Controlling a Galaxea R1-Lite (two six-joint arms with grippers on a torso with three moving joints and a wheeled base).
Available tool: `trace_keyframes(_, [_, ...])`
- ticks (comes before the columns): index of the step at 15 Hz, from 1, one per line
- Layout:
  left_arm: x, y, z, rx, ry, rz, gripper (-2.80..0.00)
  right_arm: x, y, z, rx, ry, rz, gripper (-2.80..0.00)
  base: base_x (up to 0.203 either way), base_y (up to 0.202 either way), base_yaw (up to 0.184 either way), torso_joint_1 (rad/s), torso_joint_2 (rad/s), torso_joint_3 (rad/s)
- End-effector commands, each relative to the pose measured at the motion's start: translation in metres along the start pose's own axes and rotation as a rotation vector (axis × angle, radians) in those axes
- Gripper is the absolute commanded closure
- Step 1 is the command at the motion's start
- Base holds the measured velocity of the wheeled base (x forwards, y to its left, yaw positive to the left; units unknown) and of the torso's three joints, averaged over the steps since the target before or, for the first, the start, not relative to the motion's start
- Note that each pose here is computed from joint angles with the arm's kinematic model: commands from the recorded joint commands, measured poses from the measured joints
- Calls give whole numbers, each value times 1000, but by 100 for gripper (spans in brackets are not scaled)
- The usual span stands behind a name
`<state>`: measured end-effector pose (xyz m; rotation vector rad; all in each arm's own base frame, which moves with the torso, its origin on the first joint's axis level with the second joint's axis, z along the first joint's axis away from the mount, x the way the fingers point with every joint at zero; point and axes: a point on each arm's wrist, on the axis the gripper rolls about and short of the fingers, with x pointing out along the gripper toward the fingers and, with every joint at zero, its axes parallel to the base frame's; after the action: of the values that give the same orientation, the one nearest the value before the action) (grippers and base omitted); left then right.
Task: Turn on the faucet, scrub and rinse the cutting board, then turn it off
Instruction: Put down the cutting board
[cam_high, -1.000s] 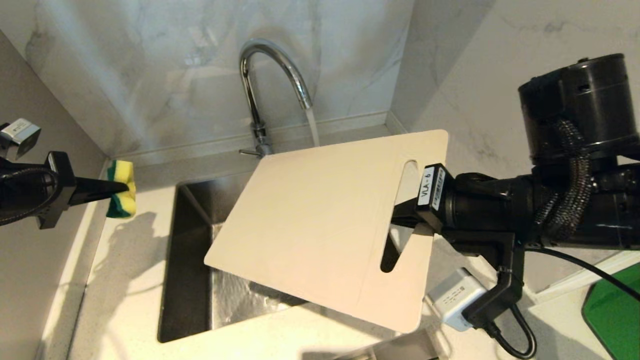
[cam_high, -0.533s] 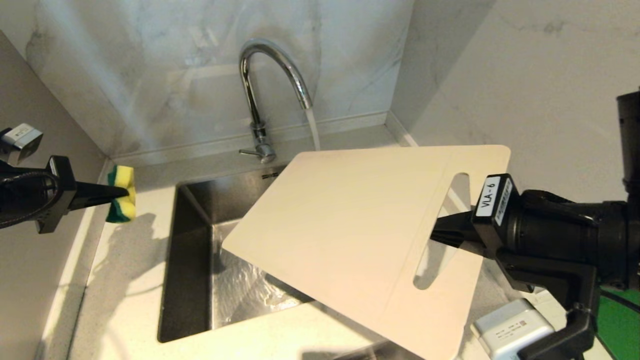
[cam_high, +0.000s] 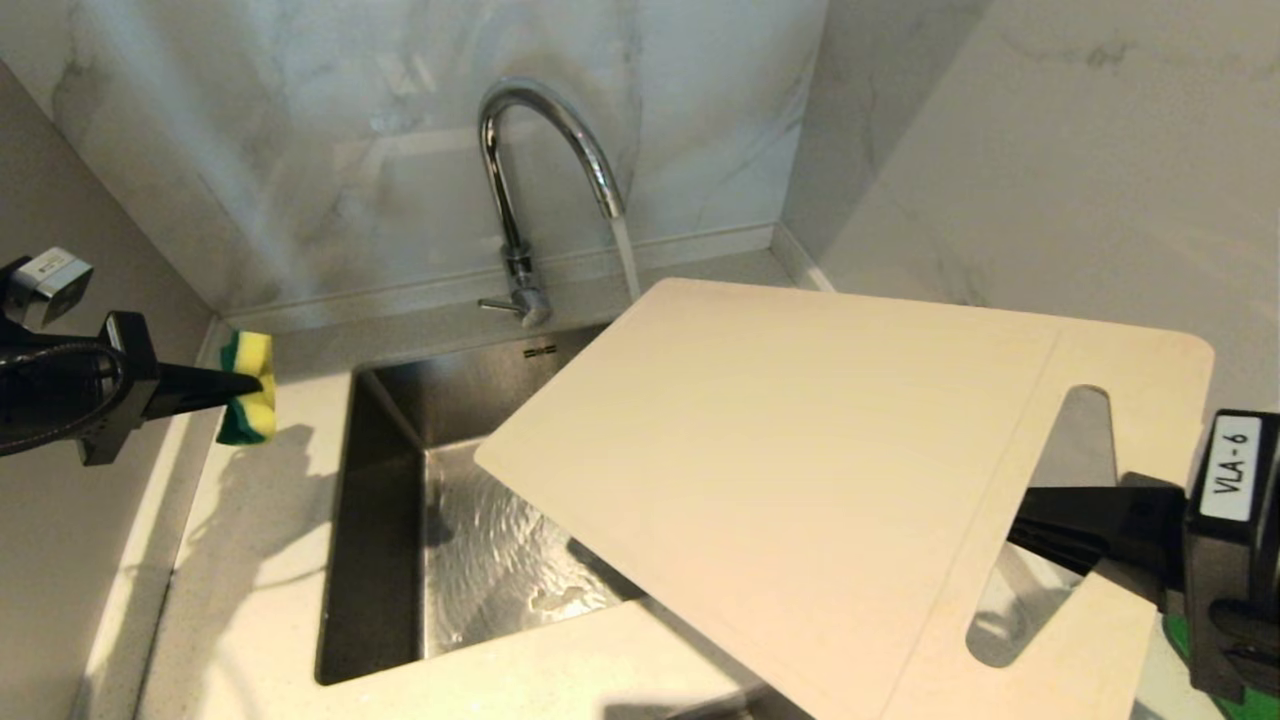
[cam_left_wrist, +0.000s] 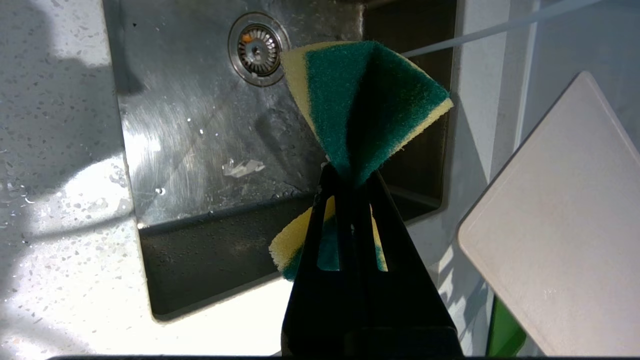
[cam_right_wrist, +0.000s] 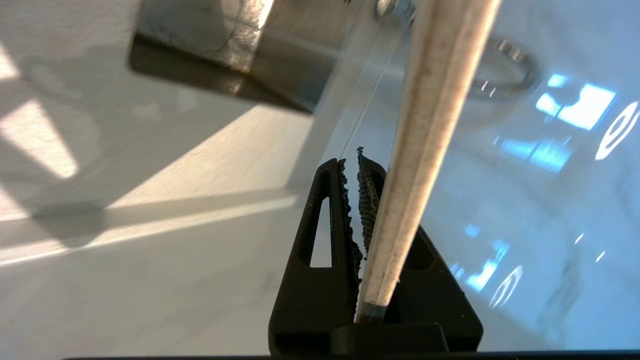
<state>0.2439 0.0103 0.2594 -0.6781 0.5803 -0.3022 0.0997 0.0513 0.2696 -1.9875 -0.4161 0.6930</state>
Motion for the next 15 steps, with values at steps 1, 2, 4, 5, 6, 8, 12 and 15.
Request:
trace_keyframes(1, [1, 1, 0, -7, 6, 0, 0, -21, 9, 6, 42, 87, -9, 0, 0, 0, 0, 0, 0, 0])
trace_keyframes(2, [2, 1, 0, -8, 8, 1, 0, -24, 14, 8, 80, 129, 8, 0, 0, 0, 0, 0, 0, 0])
trace_keyframes(4, [4, 3, 0, -11, 13, 4, 0, -22, 24, 12, 158, 149, 22, 0, 0, 0, 0, 0, 0, 0])
trace_keyframes(5, [5, 3, -1, -13, 17, 5, 0, -18, 27, 13, 176, 163, -10, 0, 0, 0, 0, 0, 0, 0])
trace_keyframes(6, [5, 3, -1, -13, 17, 5, 0, -13, 31, 14, 187, 181, -49, 0, 0, 0, 0, 0, 0, 0])
trace_keyframes(8, [5, 3, -1, -13, 17, 5, 0, 0, 42, 16, 224, 207, -100, 0, 0, 0, 0, 0, 0, 0])
trace_keyframes(12, [8, 6, -1, -19, 25, 10, 0, 12, 65, 26, 334, 202, -51, 0, 0, 0, 0, 0, 0, 0])
trace_keyframes(15, [10, 6, -2, -20, 31, 11, 0, 17, 84, 33, 446, 239, 29, 0, 0, 0, 0, 0, 0, 0])
